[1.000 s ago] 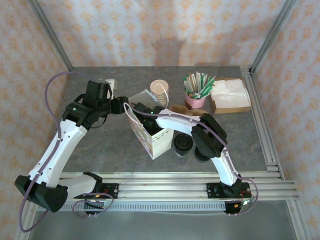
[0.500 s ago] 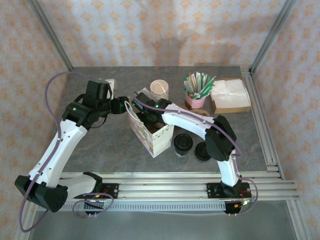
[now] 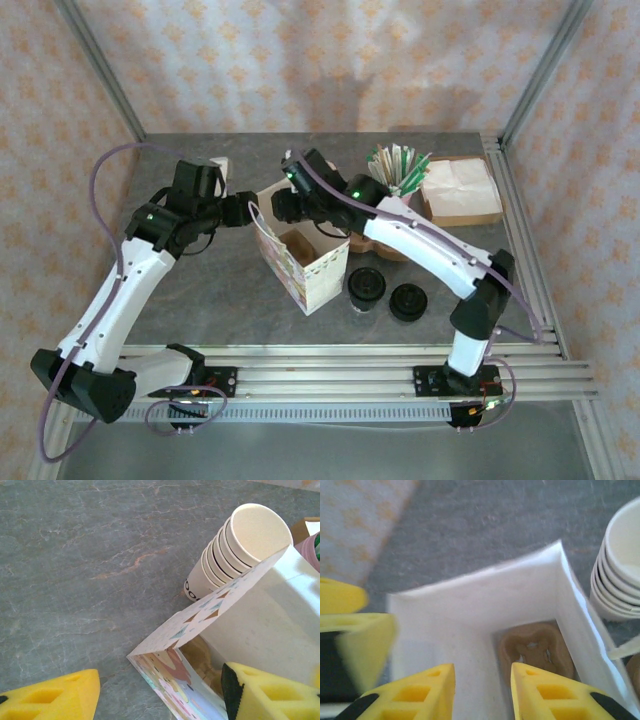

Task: Pack the takeout coffee

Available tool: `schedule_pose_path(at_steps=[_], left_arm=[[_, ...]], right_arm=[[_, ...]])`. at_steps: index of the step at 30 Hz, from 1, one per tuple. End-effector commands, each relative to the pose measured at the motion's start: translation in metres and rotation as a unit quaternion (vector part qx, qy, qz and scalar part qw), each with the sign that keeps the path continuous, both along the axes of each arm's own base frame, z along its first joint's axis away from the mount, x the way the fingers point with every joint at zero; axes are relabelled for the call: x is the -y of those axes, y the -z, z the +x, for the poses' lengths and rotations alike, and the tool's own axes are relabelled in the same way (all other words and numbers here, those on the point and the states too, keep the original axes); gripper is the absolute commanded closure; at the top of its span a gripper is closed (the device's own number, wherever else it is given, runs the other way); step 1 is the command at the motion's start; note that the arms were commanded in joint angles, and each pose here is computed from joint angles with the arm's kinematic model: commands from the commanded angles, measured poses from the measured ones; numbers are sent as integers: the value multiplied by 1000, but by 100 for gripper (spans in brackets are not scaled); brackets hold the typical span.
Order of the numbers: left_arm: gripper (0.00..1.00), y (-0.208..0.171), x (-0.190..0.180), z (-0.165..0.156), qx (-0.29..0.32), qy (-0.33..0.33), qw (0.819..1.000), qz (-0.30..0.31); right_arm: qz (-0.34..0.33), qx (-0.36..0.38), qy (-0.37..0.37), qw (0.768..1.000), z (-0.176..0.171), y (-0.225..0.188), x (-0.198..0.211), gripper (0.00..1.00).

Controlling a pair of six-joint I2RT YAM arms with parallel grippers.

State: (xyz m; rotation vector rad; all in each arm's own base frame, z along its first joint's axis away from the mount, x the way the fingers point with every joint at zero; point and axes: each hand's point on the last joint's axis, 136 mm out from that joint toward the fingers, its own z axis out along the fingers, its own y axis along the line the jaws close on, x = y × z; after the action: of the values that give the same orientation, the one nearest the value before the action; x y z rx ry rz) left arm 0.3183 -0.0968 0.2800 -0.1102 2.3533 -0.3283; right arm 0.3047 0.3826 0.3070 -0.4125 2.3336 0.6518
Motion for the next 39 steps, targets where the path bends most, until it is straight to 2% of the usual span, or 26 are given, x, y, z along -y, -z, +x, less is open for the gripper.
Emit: schedule_pose_path(at_steps=[1, 10, 17, 26, 32, 39], left_arm=[[34, -12, 1, 13, 24, -19, 999, -11], [34, -11, 4, 32, 30, -35, 999, -17], [34, -12, 2, 48, 33, -34, 999, -1], [35, -22, 2, 66, 43, -19, 999, 15], [35, -25, -4, 74, 40, -25, 998, 31], [33, -34, -12, 52, 45, -34, 998, 28]], right_arm=[[7, 33, -15, 999, -11, -42, 16, 64], [33, 83, -16, 996, -37, -101, 51, 59], [24, 141, 46, 989, -53, -120, 118, 50], [-30, 173, 140, 974, -67, -93, 199, 44], [-66, 140, 163, 974, -74, -47, 216, 44], [-95, 101, 184, 973, -80, -5, 229, 41]])
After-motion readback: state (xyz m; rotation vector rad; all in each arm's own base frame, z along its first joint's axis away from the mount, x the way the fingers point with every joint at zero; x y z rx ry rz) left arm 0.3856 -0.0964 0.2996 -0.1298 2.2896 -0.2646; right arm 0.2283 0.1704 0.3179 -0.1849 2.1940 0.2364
